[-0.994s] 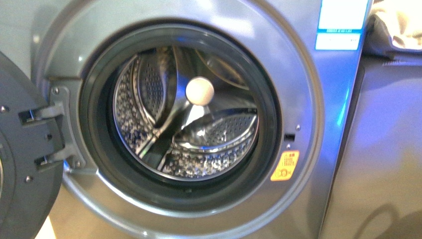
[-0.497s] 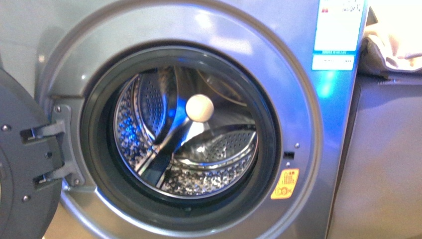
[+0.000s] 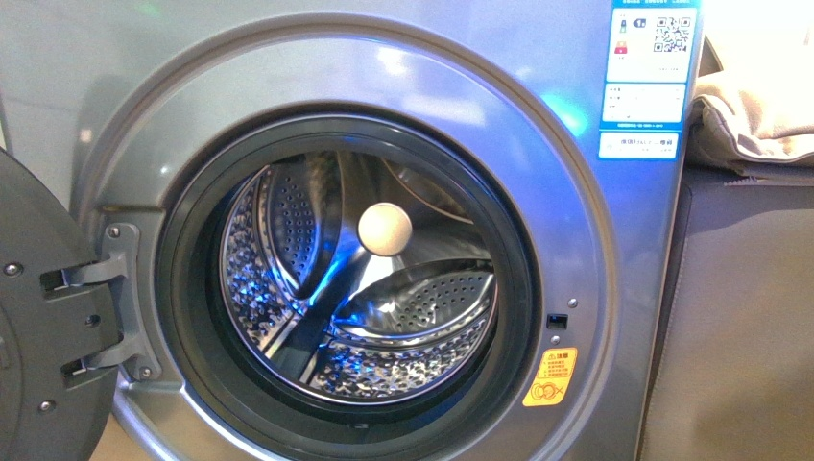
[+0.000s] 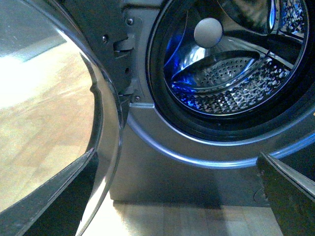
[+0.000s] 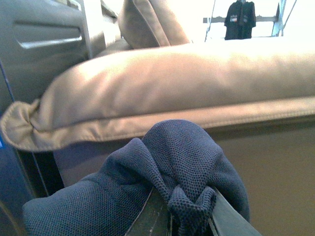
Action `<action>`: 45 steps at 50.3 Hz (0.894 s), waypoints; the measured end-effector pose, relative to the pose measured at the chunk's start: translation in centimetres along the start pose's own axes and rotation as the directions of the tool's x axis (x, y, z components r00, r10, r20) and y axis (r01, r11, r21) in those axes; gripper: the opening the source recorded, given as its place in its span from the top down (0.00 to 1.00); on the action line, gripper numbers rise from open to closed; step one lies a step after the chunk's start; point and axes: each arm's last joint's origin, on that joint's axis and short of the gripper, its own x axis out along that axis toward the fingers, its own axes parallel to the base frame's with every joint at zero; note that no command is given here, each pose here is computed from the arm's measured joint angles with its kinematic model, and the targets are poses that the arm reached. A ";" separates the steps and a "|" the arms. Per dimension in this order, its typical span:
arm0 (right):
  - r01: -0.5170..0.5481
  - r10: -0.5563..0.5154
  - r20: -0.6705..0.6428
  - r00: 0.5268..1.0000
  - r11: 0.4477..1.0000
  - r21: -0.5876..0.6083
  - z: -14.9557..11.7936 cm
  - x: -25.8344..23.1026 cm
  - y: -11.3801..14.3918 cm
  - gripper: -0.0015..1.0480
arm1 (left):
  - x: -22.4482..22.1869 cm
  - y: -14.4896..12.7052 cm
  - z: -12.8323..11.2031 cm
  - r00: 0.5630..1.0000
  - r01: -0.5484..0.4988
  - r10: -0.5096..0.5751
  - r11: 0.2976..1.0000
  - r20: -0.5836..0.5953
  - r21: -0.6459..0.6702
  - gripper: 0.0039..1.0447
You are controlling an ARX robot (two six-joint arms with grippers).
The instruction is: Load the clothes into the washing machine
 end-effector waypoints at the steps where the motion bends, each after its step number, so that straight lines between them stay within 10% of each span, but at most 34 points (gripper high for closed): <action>1: -0.003 0.003 0.009 1.000 1.000 -0.007 0.7 0.2 0.1 0.95 | 0.0 0.0 0.0 1.000 0.000 0.000 1.000 0.000 0.000 0.06; 28: -0.173 0.217 0.373 0.902 0.974 -0.148 26.9 2.8 13.5 0.95 | 0.0 0.0 0.0 1.000 0.000 0.000 1.000 0.000 0.000 0.06; 45: -0.350 0.388 0.360 0.848 0.922 -0.168 31.6 3.3 22.2 0.95 | 0.0 0.0 0.0 1.000 0.000 0.000 1.000 0.000 0.000 0.06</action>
